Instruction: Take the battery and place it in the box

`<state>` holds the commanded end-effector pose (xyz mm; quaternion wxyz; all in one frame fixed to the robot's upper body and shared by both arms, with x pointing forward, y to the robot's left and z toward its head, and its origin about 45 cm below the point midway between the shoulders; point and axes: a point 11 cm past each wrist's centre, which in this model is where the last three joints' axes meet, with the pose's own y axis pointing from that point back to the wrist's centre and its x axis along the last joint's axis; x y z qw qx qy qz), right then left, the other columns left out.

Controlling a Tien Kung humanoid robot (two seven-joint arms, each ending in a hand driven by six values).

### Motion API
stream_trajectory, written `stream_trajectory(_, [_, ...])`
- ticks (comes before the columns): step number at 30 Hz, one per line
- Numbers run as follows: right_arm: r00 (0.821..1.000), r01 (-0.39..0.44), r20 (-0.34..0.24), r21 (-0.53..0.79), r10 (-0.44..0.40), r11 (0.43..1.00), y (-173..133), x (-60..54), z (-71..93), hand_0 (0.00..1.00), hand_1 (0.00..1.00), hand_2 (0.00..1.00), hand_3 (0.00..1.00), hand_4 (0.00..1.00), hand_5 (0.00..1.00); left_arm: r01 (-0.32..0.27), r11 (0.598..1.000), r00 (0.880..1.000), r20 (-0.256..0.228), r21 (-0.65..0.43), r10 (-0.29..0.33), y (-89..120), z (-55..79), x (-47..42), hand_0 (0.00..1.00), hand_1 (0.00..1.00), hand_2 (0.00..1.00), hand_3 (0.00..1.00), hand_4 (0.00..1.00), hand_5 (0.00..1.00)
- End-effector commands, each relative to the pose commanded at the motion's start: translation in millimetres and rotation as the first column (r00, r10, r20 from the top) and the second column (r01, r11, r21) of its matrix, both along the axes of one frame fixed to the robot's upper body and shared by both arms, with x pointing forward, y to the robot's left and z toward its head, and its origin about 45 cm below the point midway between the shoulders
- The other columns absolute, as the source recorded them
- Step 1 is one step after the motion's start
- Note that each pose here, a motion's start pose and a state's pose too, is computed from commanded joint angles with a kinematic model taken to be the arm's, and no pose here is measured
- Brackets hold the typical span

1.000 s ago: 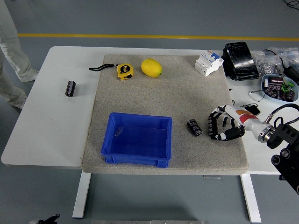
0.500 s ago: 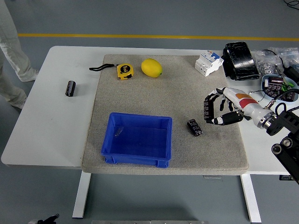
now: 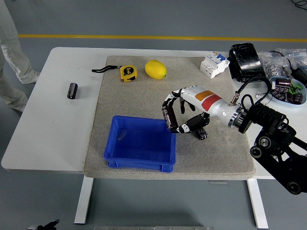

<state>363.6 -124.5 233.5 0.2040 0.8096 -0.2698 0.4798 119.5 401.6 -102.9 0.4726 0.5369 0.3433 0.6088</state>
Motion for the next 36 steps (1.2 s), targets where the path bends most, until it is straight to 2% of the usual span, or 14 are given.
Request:
stream_trajectory(1, [1.0,-0.015,-0.004,-0.01,0.015,1.0,4,-1.7,-1.6,0.253,0.389,0.451,0.478,0.826,0.064,0.001,1.0,1.0,0.0,0.0,-0.001,0,0.2,0.4,0.781,0.77,0.801,0.624,0.711,0.602])
stream_trajectory(6, [0.994,-0.099,-0.05,-0.102,0.095,0.99,22,-9.7,-15.1,0.253,0.389,0.451,0.478,0.826,0.064,0.003,1.0,1.0,0.003,0.004,-0.003,2,1.4,2.9,0.781,0.77,0.801,0.624,0.711,0.602])
stream_trajectory(7, [0.993,-0.107,-0.057,-0.114,0.101,0.988,23,-10.1,-17.8,0.657,0.694,0.799,0.837,0.998,0.163,0.004,1.0,1.0,0.003,0.005,-0.004,2,1.6,3.3,0.785,0.771,0.802,0.624,0.711,0.602])
stream_trajectory(12, [0.991,-0.095,-0.1,-0.114,0.084,0.989,20,-8.4,-25.4,0.657,0.694,0.799,0.837,0.998,0.163,0.005,1.0,1.0,0.001,0.007,-0.005,3,2.0,3.3,0.785,0.771,0.802,0.624,0.711,0.602])
stream_trajectory(13, [0.991,-0.09,-0.106,-0.114,0.078,0.989,18,-7.7,-26.0,0.81,0.801,0.913,0.954,0.998,0.175,0.004,1.0,1.0,0.001,0.008,-0.004,3,2.0,3.0,0.786,0.772,0.802,0.626,0.711,0.601])
stream_trajectory(22, [0.994,-0.028,-0.106,-0.116,0.016,0.993,-2,5.0,-20.6,0.834,0.82,0.93,0.975,0.998,0.182,0.015,1.0,1.0,-0.012,0.012,-0.014,5,1.6,-0.1,0.791,0.773,0.801,0.626,0.712,0.603])
stream_trajectory(24, [0.995,-0.007,-0.099,-0.127,-0.005,0.992,-14,8.4,-17.8,0.834,0.82,0.93,0.975,0.998,0.182,0.016,1.0,1.0,-0.012,0.012,-0.015,5,1.5,-0.5,0.791,0.773,0.801,0.626,0.712,0.603])
stream_trajectory(25, [0.995,0.001,-0.095,-0.135,-0.013,0.991,-19,9.9,-17.0,0.813,0.801,0.891,0.961,0.998,0.174,0.014,1.0,1.0,-0.011,0.012,-0.014,5,1.5,-0.7,0.794,0.773,0.802,0.625,0.712,0.603])
stream_trajectory(30, [0.998,0.032,-0.052,-0.169,-0.041,0.985,-55,16.5,-10.3,0.813,0.801,0.891,0.961,0.998,0.174,0.013,1.0,1.0,-0.006,0.013,-0.013,5,1.8,0.4,0.794,0.773,0.802,0.625,0.712,0.603])
stream_trajectory(31, [0.998,0.033,-0.045,-0.179,-0.042,0.983,-62,16.4,-11.3,0.763,0.755,0.825,0.889,0.998,0.194,0.009,1.0,1.0,-0.002,0.012,-0.009,5,2.0,1.1,0.794,0.772,0.803,0.626,0.712,0.603])
stream_trajectory(34, [0.999,0.028,-0.029,-0.224,-0.035,0.974,-74,14.9,-17.8,0.763,0.755,0.825,0.889,0.998,0.194,0.008,1.0,1.0,0.004,0.011,-0.008,4,2.2,3.2,0.794,0.772,0.803,0.626,0.712,0.603])
stream_trajectory(36, [0.999,0.024,-0.032,-0.261,-0.033,0.965,-80,13.7,-27.5,0.763,0.755,0.825,0.889,0.998,0.194,0.007,1.0,1.0,0.007,0.009,-0.008,4,2.3,4.4,0.794,0.772,0.803,0.626,0.712,0.603])
